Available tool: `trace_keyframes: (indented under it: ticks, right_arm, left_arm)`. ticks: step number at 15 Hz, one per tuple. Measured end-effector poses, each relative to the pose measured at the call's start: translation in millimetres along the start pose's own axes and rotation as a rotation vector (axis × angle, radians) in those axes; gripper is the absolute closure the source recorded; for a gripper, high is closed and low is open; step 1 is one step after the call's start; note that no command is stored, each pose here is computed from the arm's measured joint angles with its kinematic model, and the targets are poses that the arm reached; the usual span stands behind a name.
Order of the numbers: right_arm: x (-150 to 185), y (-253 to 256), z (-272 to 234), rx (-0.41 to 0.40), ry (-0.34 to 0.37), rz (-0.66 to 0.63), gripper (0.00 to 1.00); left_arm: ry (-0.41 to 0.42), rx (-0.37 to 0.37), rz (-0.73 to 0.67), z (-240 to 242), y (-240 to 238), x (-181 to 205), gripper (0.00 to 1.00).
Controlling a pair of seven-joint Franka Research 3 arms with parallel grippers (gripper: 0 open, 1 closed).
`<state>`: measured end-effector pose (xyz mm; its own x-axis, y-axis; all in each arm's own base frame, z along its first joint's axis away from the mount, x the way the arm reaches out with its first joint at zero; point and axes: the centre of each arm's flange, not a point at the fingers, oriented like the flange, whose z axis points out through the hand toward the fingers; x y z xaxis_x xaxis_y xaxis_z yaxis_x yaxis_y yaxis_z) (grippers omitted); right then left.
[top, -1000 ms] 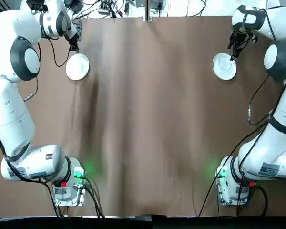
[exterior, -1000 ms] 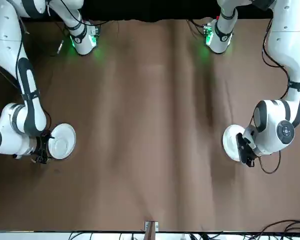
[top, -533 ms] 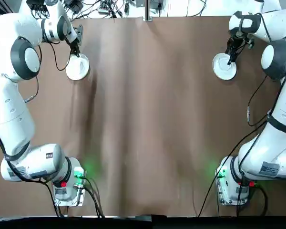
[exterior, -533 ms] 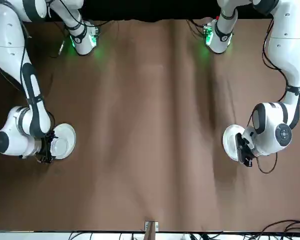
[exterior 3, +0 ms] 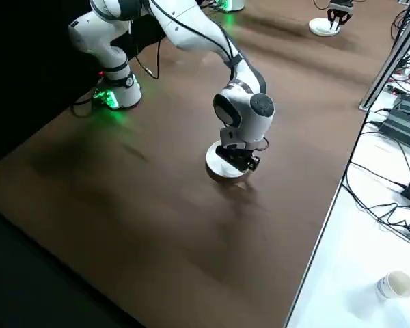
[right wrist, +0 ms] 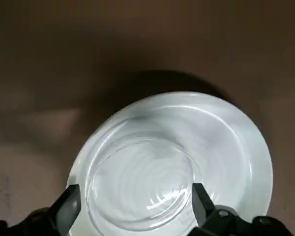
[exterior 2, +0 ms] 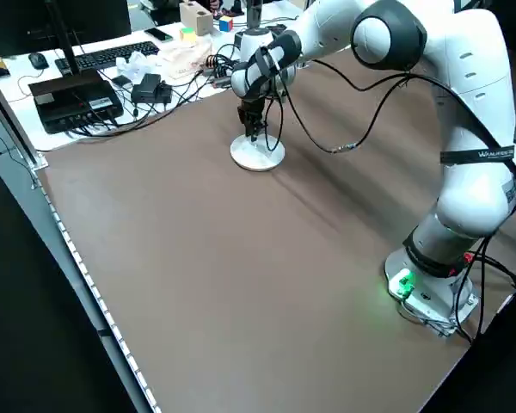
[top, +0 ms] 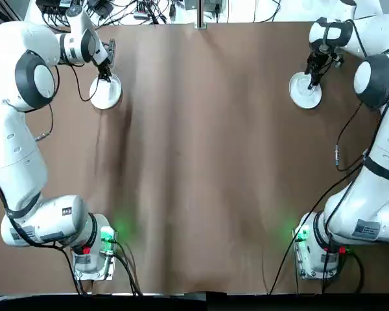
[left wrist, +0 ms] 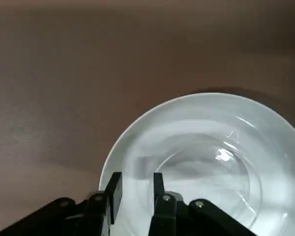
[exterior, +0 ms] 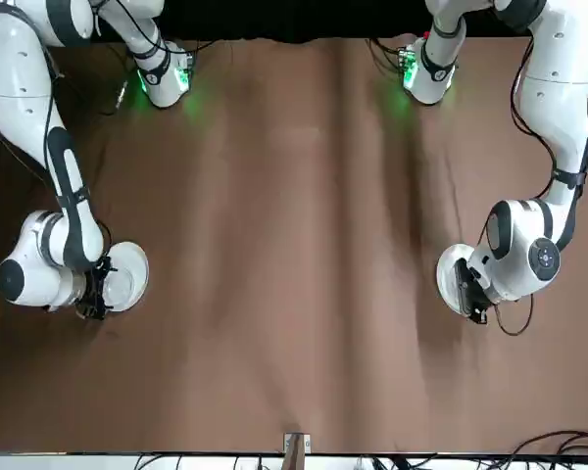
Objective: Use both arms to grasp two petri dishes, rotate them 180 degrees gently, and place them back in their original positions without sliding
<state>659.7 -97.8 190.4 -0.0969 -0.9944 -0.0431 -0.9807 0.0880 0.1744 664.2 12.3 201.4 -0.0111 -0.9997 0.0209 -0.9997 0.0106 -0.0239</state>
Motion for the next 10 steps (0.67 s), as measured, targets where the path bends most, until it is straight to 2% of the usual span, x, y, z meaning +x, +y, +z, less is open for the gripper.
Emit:
trace_keyframes:
  ticks: [10]
  right_arm:
    - [-5.4, -1.2, 5.8, 0.001, 0.002, -0.001, 0.00]
  left_arm:
    - [0.003, 0.004, 0.003, 15.5, 12.0, -15.1, 0.67]
